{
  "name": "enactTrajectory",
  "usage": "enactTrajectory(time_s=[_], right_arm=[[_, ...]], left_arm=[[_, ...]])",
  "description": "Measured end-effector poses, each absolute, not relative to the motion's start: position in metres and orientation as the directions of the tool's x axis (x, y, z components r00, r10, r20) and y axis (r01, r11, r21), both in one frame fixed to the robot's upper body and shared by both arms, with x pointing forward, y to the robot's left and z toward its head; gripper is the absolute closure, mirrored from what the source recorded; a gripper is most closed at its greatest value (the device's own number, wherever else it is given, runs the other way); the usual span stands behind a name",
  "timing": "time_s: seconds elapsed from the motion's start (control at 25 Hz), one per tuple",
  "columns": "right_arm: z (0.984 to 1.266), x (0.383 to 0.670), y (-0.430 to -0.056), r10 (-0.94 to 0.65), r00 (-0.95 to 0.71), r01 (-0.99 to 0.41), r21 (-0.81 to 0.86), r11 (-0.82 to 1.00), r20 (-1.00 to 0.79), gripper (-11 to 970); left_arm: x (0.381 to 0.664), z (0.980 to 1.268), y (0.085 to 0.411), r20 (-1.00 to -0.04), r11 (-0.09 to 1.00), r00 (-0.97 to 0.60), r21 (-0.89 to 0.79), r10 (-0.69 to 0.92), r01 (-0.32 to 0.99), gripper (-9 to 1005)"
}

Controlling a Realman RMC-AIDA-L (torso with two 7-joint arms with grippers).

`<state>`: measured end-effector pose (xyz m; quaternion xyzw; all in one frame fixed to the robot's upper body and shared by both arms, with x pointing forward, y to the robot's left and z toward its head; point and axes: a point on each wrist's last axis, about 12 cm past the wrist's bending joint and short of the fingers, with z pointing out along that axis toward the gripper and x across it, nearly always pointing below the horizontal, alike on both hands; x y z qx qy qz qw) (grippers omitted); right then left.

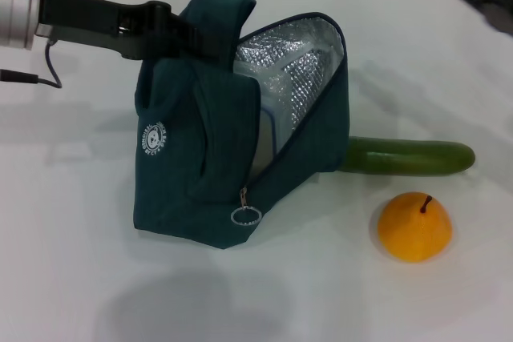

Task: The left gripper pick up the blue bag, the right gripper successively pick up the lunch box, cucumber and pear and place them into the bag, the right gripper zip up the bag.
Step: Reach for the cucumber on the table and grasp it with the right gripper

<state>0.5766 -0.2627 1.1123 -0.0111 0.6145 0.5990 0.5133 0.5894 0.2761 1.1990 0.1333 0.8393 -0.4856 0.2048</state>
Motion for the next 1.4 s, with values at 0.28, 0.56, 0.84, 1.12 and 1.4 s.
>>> enactTrajectory(time_s=[0.28, 0.56, 0.84, 1.12, 1.4], right_arm=[[1.133, 0.582, -0.294, 0.314, -0.376, -0.715, 0.488, 0.5, -0.872, 335], [1.172, 0.601, -0.295, -0.045, -0.383, -0.793, 0.304, 0.528, -0.923, 280], [1.219, 0.624, -0.284, -0.464, -0.386, -0.889, 0.188, 0.417, -0.798, 138], [1.223, 0.639, -0.246, -0.78, -0.22, -0.967, 0.024, 0.255, -0.586, 87], [1.202, 0.641, -0.211, -0.89, -0.092, -0.989, -0.063, 0.134, -0.447, 89]], left_arm=[[0.588, 1.199, 0.282, -0.478, 0.505, -0.878, -0.753, 0.021, 0.421, 956], [0.588, 1.199, 0.283, -0.487, 0.507, -0.873, -0.746, 0.027, 0.432, 957], [0.588, 1.2, 0.284, -0.494, 0.511, -0.869, -0.739, 0.033, 0.439, 957], [0.59, 1.201, 0.282, -0.498, 0.511, -0.866, -0.734, 0.04, 0.446, 957], [0.592, 1.203, 0.279, -0.502, 0.508, -0.863, -0.732, 0.05, 0.455, 957]])
